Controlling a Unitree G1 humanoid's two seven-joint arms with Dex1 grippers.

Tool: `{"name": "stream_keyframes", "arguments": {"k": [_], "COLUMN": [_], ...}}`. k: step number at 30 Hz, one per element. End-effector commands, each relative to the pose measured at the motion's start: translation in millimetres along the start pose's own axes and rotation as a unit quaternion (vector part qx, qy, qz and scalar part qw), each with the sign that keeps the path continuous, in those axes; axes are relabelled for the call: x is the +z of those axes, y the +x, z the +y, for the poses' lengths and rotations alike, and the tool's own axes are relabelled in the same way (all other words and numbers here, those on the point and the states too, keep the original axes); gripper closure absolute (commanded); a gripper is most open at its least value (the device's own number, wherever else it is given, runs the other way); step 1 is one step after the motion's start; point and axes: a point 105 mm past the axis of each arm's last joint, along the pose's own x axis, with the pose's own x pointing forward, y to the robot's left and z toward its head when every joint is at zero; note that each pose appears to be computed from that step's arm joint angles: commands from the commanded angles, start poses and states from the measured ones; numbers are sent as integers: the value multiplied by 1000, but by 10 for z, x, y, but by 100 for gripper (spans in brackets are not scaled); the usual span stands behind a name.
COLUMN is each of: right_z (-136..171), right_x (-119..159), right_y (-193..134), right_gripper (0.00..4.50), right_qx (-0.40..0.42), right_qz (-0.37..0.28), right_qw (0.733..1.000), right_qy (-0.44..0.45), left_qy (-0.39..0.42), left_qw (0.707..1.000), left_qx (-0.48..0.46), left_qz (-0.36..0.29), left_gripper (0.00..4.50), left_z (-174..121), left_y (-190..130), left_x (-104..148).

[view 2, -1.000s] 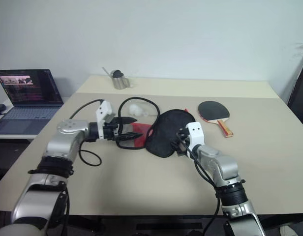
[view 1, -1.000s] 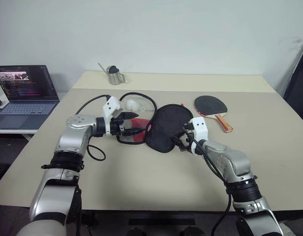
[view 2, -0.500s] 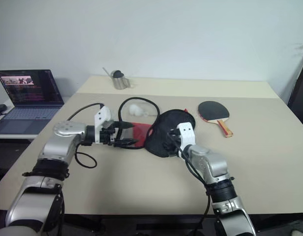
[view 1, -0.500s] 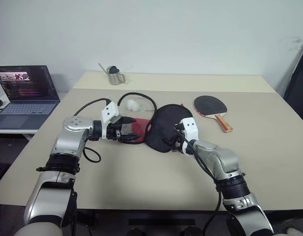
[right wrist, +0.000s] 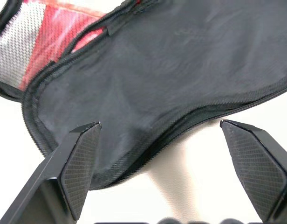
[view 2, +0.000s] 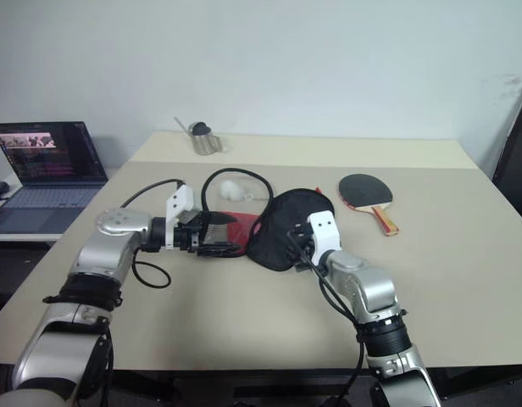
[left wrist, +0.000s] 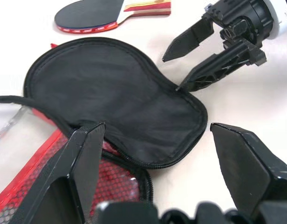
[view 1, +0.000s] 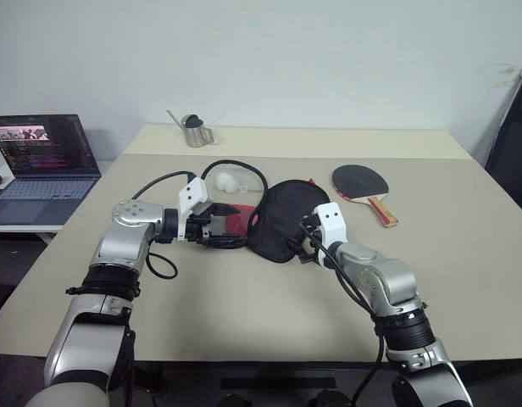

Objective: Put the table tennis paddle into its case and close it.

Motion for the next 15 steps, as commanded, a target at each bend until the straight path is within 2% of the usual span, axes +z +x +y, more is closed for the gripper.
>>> {"name": "stream_keyframes", "arguments": {"k": [1,7,15], "right_z": [60,46,41], "right_x": [108,31,95], "right_y": [-20,108,209], "right_gripper": [0,0,0], "right_qx": [16,19,24], "right_qz": [-12,16,14], "right_qw": [999,999,999], "right_qy": [25,45,34], "left_qy": [23,25,25], "left_qw": [1000,1000,1000], "left_qx": [4,2,2], "left_qz": [-11,-10,-12], "left_gripper": [58,58,58], "left_z": [54,46,21], "left_y": [-44,-30,-32], "left_x": [125,114,103]}}
